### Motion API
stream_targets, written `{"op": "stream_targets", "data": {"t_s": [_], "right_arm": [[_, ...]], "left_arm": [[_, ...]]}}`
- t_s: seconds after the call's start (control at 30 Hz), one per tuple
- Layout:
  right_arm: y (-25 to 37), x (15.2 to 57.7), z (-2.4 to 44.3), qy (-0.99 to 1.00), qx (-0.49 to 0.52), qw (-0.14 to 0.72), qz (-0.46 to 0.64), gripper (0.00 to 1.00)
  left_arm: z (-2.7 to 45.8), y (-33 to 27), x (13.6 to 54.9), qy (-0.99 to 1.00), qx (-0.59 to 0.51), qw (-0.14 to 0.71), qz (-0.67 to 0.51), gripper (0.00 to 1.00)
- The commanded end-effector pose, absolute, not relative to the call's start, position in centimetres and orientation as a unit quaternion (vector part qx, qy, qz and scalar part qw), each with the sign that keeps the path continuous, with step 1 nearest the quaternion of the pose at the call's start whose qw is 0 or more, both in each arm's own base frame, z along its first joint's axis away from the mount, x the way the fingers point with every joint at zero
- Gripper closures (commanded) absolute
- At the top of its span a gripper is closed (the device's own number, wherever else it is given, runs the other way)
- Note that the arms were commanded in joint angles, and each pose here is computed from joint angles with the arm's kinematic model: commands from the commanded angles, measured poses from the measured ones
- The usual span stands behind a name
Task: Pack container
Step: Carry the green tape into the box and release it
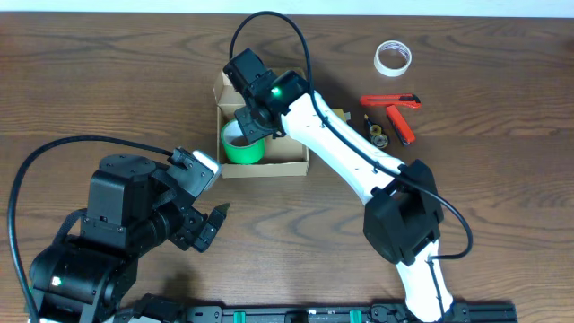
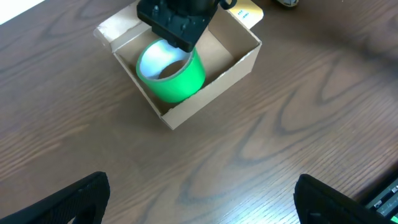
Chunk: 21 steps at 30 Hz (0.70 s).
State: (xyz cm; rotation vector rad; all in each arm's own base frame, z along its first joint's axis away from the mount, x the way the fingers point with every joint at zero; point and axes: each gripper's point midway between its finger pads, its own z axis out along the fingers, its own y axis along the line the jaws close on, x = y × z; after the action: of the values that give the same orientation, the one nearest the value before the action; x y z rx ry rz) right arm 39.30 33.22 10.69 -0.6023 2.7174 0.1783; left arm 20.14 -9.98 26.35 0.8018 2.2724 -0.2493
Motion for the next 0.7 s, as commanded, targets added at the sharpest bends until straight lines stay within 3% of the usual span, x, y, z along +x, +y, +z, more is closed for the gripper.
{"op": "stream_targets", "data": {"t_s": [0.0, 0.47, 0.57, 0.67], "right_arm": [[33.5, 39.5, 9.5, 0.961, -0.207, 0.175, 0.052, 0.99], [34.4, 40.1, 7.2, 0.961, -0.21, 0.173, 0.053, 0.99], [34.4, 40.0, 7.0, 0.961, -0.21, 0.17, 0.052, 0.64], [34.5, 40.1, 7.0, 0.961, -0.21, 0.172, 0.053, 0.61]], "left_arm": [[26.9, -9.9, 20.2, 0.875, 0.312, 0.359, -0.092, 0.05], [26.9, -9.9, 20.2, 0.875, 0.312, 0.359, -0.092, 0.05], [26.9, -9.9, 20.2, 0.875, 0.312, 0.359, -0.092, 0.05], [26.9, -9.9, 20.2, 0.875, 0.312, 0.359, -0.092, 0.05]]}}
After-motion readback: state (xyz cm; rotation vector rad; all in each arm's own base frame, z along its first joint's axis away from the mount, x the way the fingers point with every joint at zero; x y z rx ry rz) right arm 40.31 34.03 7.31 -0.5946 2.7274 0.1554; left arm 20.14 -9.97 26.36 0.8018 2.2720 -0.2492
